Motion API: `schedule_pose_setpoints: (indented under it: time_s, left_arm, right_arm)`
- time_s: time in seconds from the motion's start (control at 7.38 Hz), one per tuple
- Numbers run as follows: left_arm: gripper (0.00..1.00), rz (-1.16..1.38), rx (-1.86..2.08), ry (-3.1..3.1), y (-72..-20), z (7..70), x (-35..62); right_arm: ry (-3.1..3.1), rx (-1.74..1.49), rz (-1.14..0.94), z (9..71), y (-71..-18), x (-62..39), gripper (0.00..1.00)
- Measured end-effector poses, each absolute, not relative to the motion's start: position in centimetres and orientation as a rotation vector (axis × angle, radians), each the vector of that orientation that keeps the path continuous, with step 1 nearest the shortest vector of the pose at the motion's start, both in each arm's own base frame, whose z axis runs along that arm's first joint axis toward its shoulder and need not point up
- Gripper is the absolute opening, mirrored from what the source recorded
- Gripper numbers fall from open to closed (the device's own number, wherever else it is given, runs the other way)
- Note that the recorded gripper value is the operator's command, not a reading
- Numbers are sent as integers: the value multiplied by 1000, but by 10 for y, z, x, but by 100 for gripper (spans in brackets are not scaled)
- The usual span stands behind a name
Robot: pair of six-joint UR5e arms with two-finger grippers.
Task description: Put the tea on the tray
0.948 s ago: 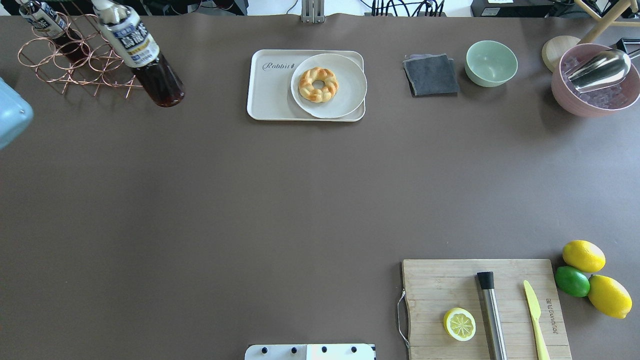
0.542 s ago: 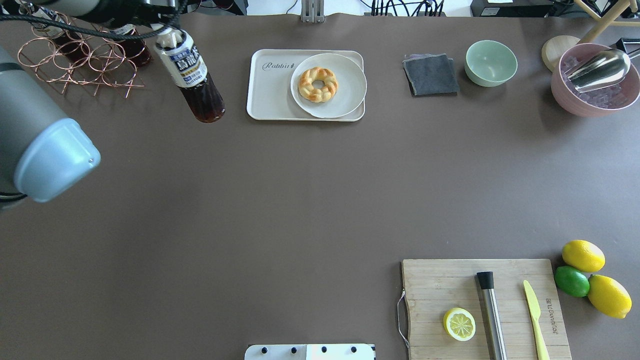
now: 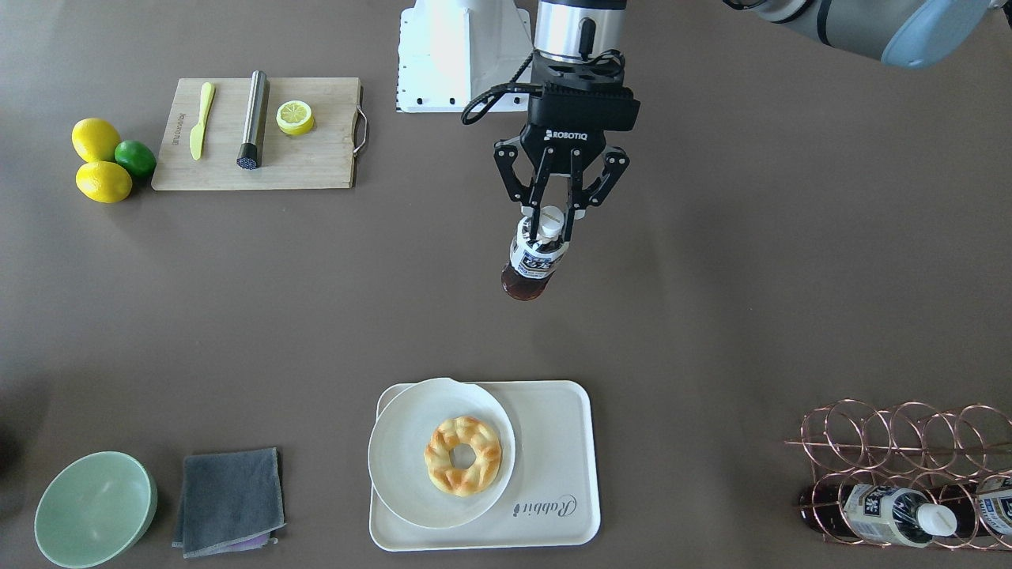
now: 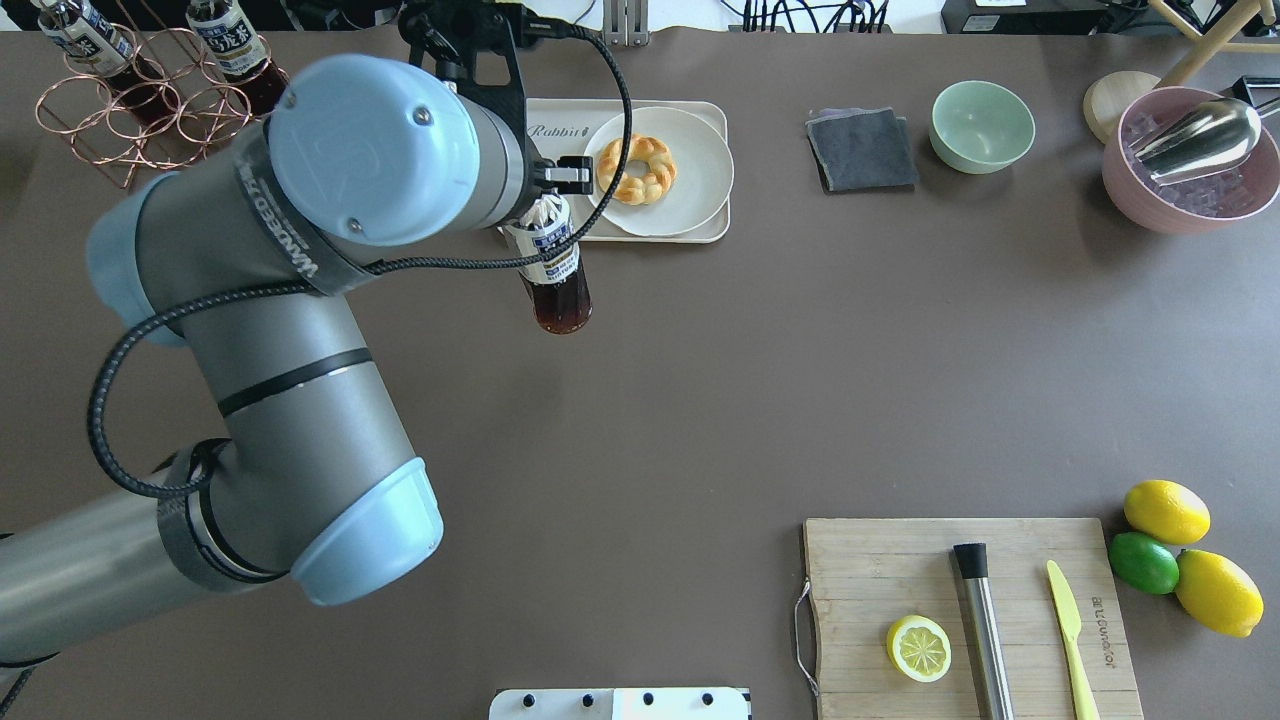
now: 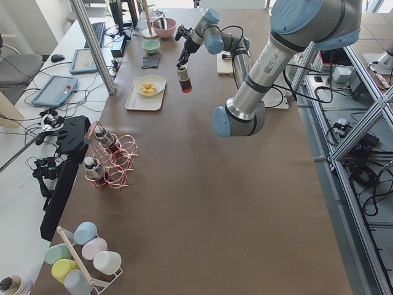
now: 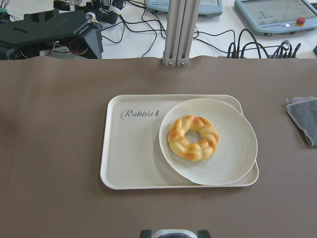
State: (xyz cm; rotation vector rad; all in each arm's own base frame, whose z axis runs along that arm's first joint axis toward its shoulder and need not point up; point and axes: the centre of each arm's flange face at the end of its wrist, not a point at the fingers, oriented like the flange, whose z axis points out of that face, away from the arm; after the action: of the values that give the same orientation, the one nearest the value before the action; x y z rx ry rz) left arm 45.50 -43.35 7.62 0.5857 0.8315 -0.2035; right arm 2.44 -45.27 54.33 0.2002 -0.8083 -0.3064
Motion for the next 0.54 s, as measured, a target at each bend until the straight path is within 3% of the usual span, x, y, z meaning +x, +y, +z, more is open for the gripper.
schedule_pose_setpoints:
  time_s: [0.54]
  left_arm:
    - [0,-187,571,827,-393,82,503]
  right_arm:
    - [-876,188,-317,509,-465,-15,100]
